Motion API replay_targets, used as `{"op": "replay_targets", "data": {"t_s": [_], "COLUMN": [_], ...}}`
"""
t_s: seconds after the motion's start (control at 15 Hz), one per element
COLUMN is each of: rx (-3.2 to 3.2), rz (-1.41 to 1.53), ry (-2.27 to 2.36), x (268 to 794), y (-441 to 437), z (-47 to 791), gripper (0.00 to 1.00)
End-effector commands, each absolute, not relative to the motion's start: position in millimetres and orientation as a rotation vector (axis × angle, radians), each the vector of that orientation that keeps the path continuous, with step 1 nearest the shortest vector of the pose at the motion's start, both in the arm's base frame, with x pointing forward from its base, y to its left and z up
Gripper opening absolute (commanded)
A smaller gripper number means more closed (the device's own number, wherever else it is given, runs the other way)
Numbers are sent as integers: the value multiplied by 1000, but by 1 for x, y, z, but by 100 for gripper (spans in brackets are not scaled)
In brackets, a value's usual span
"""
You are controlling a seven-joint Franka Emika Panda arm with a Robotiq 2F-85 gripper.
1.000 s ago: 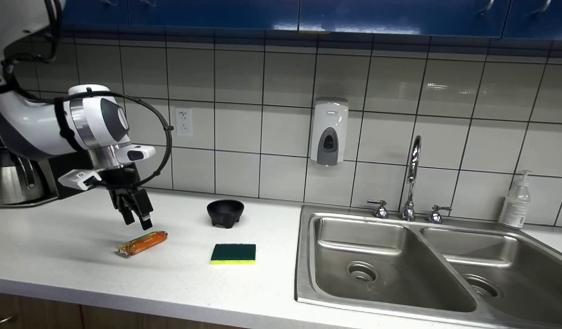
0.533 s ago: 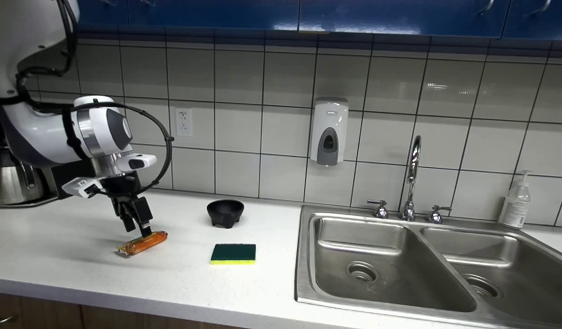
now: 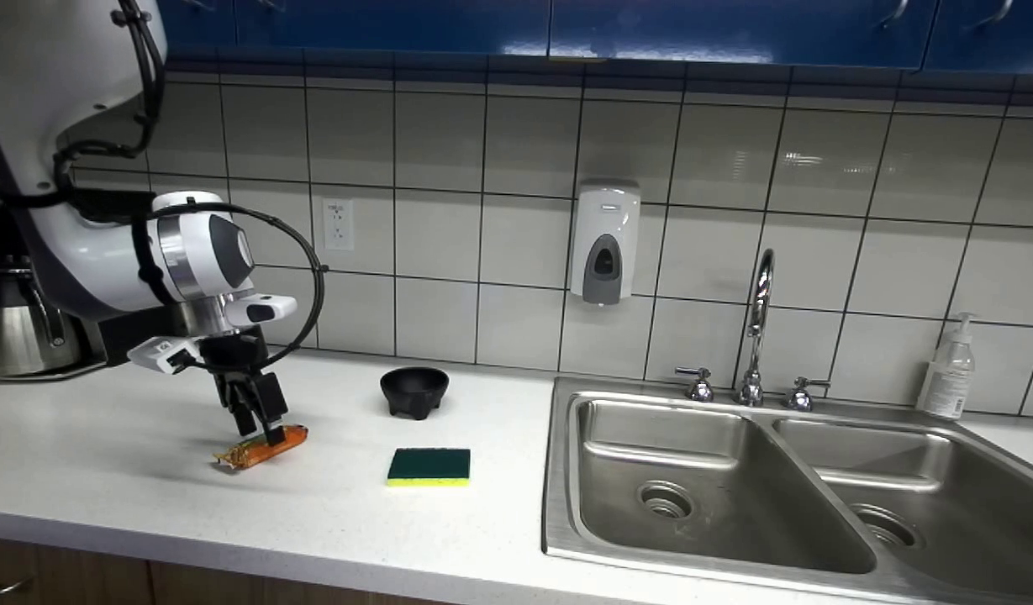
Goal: Put the packet in the black bowl
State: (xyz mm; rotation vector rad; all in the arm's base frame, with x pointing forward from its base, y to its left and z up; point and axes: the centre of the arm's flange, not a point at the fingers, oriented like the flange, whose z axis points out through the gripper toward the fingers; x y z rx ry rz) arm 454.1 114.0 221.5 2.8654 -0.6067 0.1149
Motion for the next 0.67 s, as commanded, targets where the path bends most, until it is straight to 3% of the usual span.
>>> {"op": "replay_targets", "data": {"t_s": [0.0, 0.07, 0.47, 0.6], "rx": [2866, 2866, 2869, 2872], "rz": [124, 125, 132, 138], "ry": [-626, -626, -613, -612], "x": [462, 462, 462, 461], "y": [116, 115, 119, 119], "z": [215, 214, 214, 216], "gripper": [75, 74, 27, 17]}}
